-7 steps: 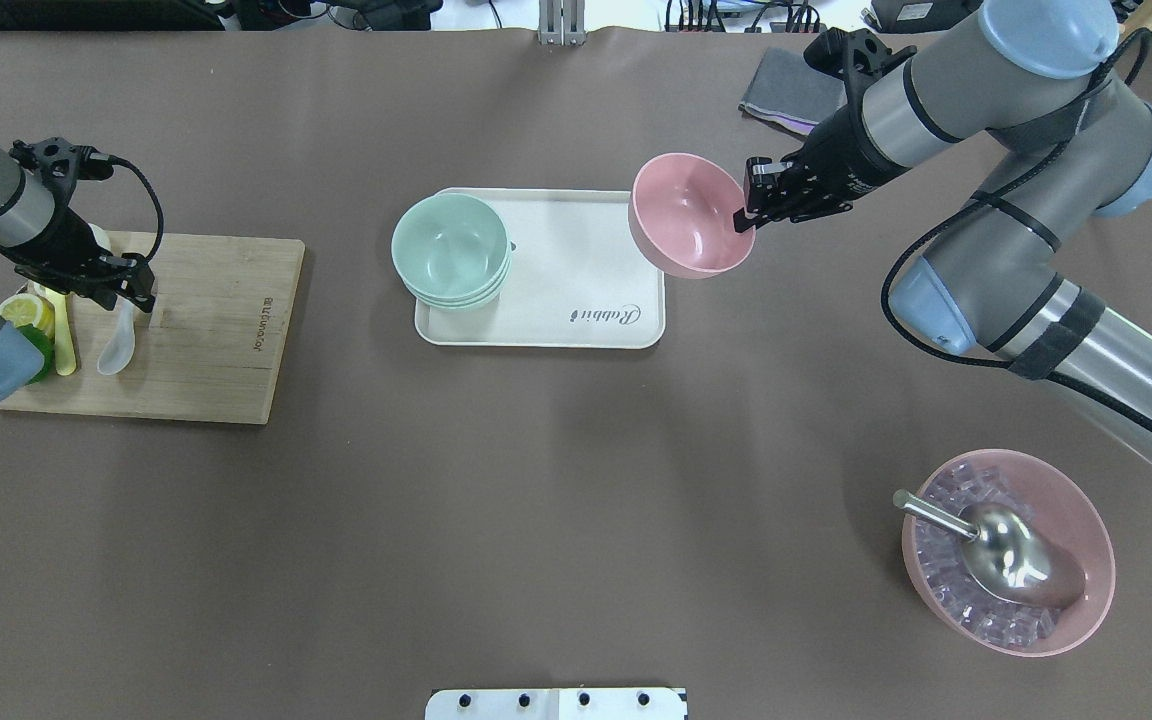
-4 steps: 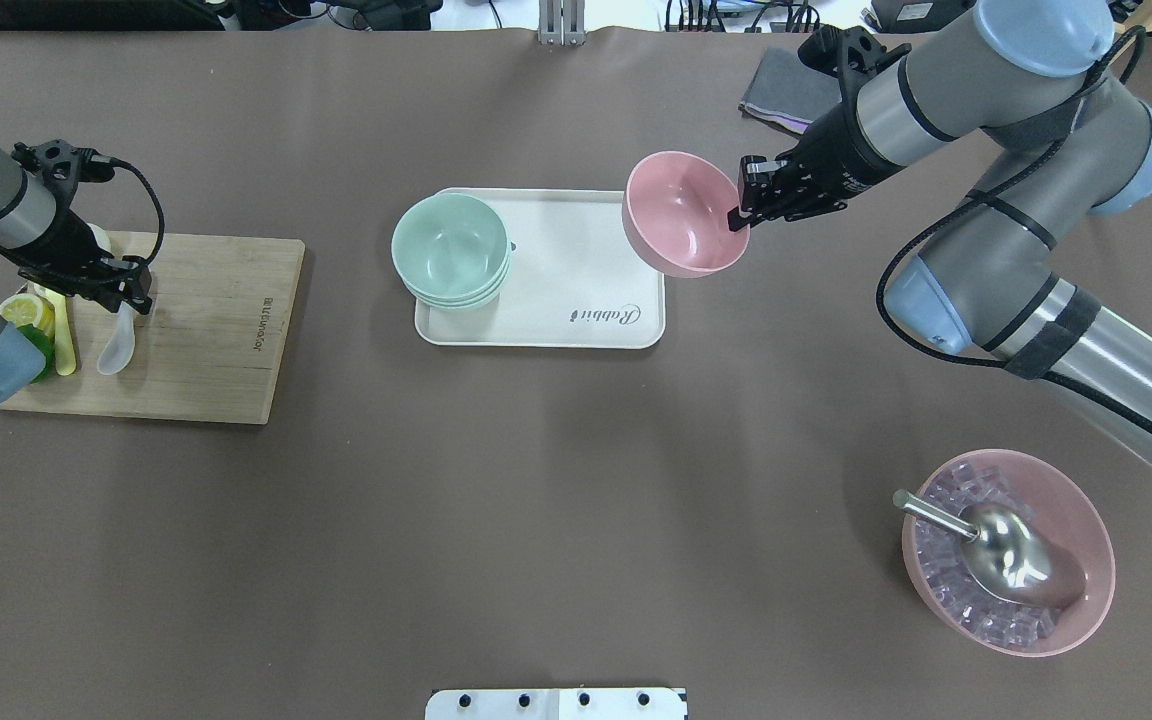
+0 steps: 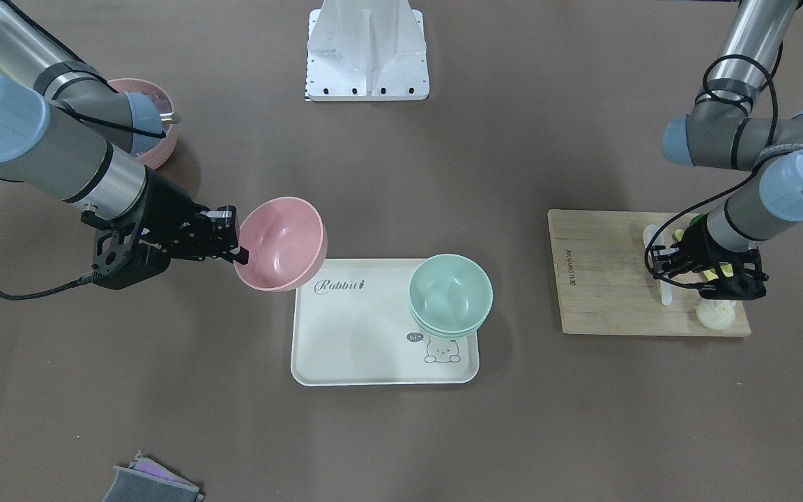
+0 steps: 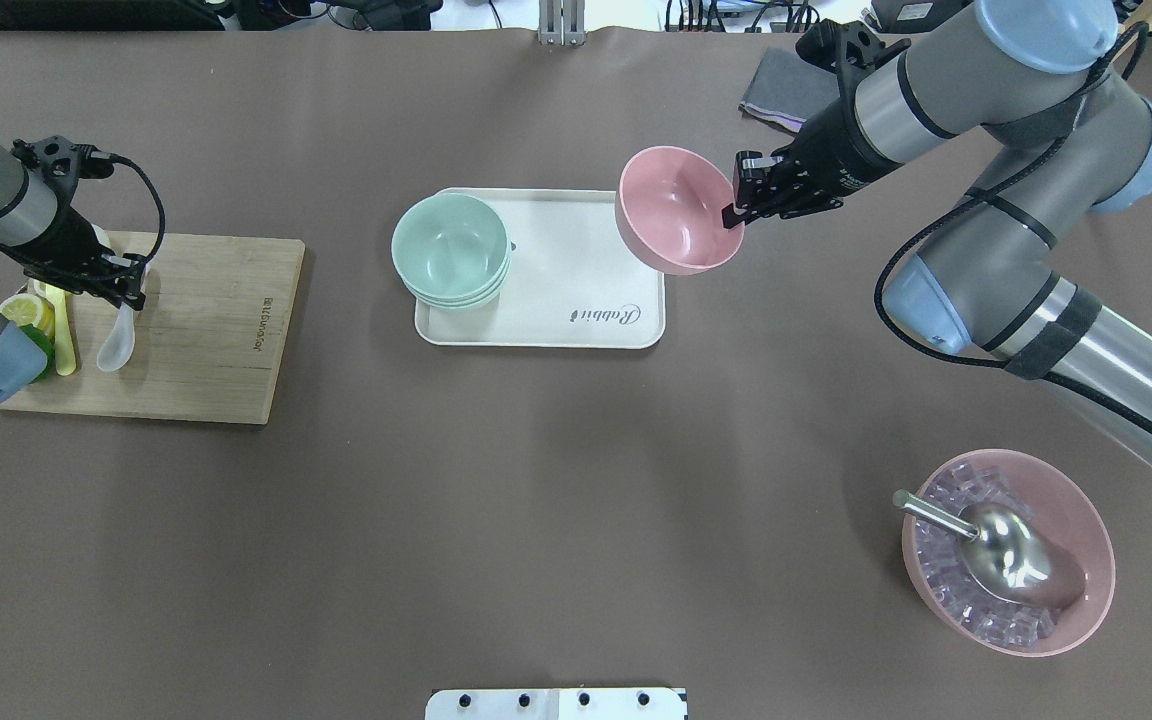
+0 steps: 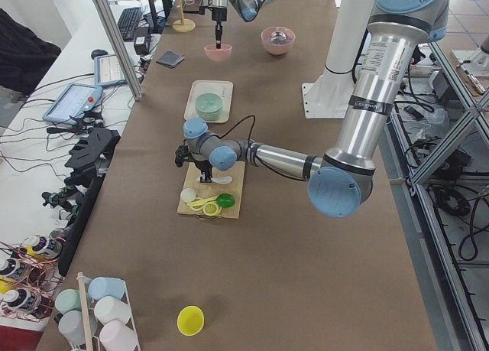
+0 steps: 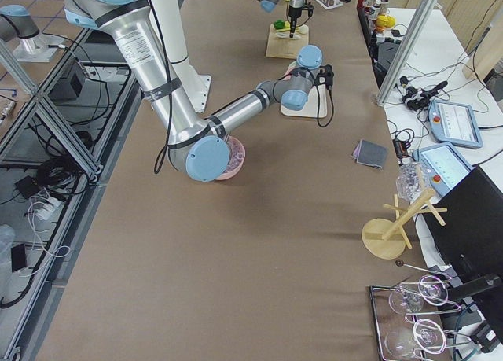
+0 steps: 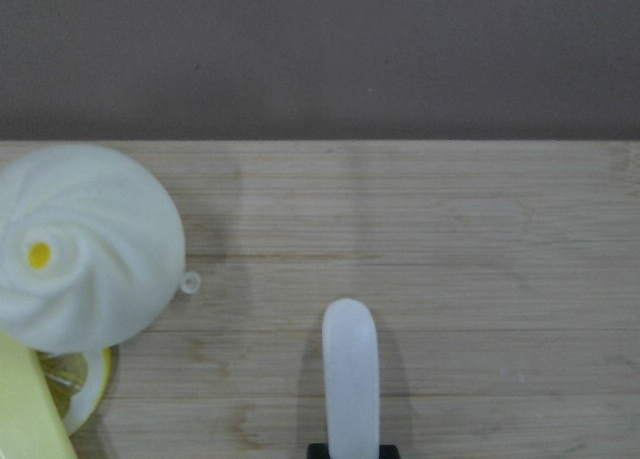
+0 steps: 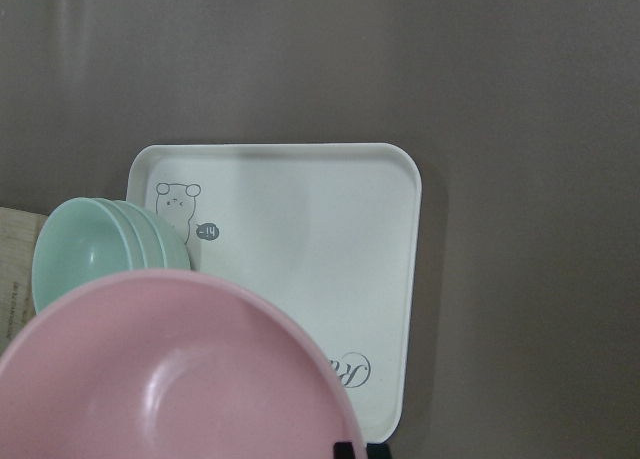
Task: Stack pink bowl on green and place spoon
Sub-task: 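Carry the pink bowl toward the green bowls on the tray with the right gripper, then lower the pink bowl onto the green bowl stack and release with the right gripper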
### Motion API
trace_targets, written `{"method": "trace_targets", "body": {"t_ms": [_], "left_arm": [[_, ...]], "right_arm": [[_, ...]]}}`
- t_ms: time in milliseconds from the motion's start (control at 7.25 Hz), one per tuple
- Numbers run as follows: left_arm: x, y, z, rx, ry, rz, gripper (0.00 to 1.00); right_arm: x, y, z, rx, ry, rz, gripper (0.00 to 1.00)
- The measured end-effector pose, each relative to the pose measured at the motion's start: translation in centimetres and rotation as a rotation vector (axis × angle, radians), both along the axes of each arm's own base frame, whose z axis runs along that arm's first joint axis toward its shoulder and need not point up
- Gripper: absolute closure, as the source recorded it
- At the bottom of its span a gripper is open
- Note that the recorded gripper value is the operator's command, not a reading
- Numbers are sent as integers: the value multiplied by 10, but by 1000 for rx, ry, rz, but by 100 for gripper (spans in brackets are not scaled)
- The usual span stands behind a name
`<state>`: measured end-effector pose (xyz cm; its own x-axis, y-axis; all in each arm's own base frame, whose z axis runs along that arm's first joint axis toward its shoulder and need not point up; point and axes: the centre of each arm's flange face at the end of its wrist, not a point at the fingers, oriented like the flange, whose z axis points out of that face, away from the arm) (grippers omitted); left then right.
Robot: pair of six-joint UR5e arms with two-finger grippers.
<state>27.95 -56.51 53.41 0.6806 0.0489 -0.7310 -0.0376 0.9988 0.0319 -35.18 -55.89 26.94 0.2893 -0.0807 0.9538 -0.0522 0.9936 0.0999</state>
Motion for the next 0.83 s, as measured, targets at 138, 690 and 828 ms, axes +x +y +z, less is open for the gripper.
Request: {"method": "trace_targets", "body": {"t_ms": [138, 690, 828], "left_arm": [[-3, 1, -8, 6, 14, -2, 100], [-57, -6, -63, -43, 139, -25, 100], [-66, -6, -70, -56, 152, -29, 100]], "right_arm": [[1, 3, -8, -1, -11, 3, 100], [-61, 24, -44, -19, -16, 56, 100], [-82, 27, -55, -35, -18, 80, 100]]}}
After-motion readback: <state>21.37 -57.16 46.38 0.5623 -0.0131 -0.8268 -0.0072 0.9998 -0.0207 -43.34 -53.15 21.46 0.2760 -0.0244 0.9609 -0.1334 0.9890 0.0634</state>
